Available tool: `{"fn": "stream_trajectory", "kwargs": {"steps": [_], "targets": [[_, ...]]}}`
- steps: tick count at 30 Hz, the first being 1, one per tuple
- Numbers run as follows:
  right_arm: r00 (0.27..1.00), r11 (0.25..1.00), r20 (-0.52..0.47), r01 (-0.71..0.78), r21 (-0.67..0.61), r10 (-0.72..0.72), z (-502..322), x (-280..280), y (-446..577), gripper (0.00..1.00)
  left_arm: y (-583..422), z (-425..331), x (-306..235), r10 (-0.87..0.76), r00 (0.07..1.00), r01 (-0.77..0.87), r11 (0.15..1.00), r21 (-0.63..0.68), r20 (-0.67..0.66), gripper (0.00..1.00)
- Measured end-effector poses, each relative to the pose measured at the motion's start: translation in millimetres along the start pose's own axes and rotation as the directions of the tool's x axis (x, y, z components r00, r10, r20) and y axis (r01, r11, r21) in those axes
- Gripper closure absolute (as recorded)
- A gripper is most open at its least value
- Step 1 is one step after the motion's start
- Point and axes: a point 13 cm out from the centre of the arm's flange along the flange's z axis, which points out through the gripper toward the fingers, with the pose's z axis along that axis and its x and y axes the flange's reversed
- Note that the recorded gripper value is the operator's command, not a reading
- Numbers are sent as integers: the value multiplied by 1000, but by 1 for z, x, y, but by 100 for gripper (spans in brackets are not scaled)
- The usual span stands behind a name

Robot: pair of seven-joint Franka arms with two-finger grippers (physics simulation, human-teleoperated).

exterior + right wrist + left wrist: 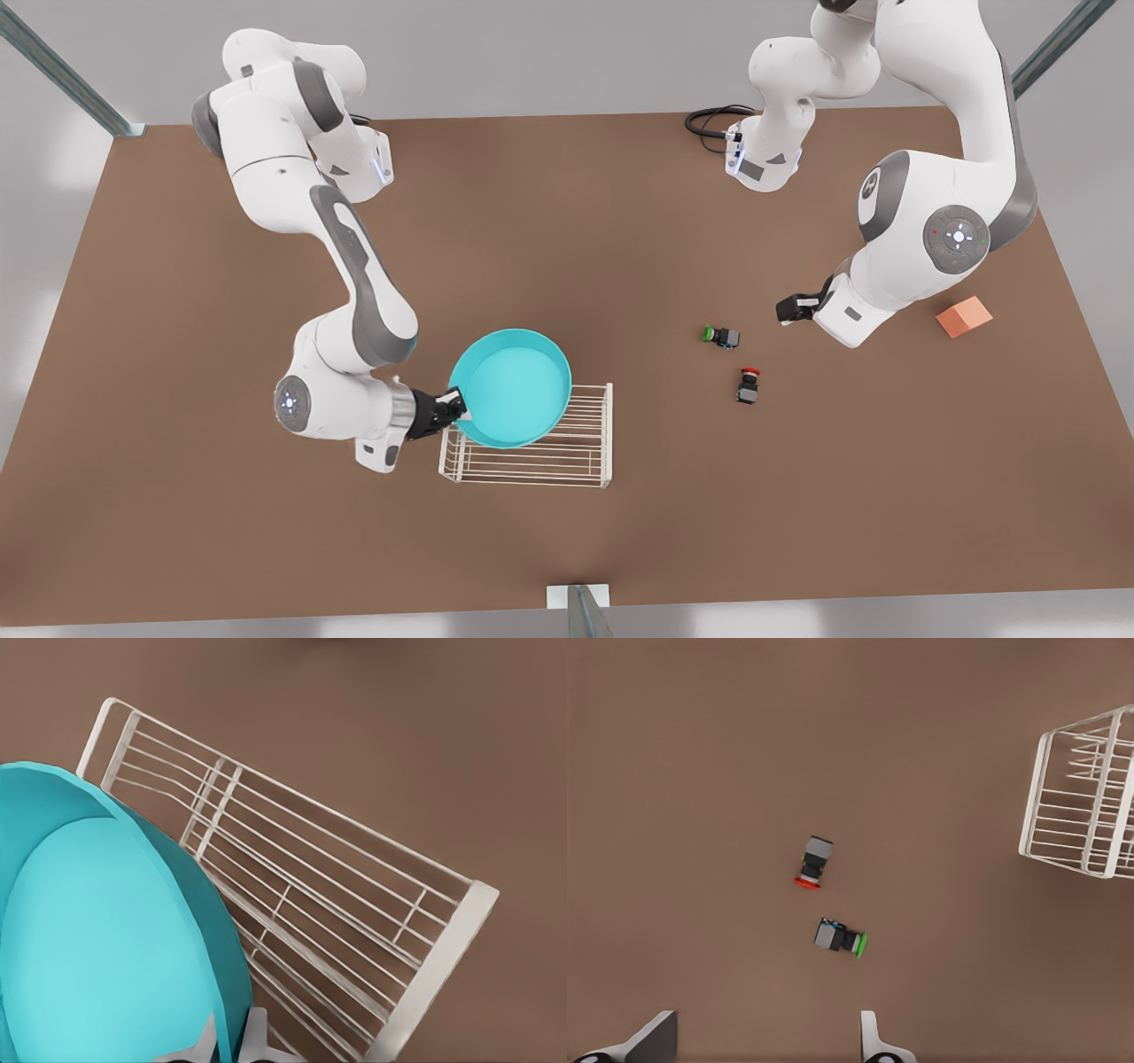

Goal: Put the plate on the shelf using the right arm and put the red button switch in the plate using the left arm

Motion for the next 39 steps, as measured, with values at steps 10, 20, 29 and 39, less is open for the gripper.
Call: {"fn": "stream_trajectory", "kwargs": {"steps": [10, 20, 29, 39], "targets": [[995, 996, 48, -86, 39, 84, 46, -15, -11, 78, -35, 101, 19, 68, 991, -78, 993, -89, -118, 0], [966, 989, 248, -99, 106, 70, -159, -27, 31, 0, -9, 224, -50, 69, 998, -70, 989, -127, -13, 0], [957, 851, -8, -255, 458, 290, -190, 169, -159, 0, -18, 241, -92, 84, 993, -75, 991, -108, 83, 0], [947, 752, 105, -307, 583, 305, -214, 194, -200, 0, -17, 258, -94, 90, 991, -80, 991, -105, 97, 0]]}}
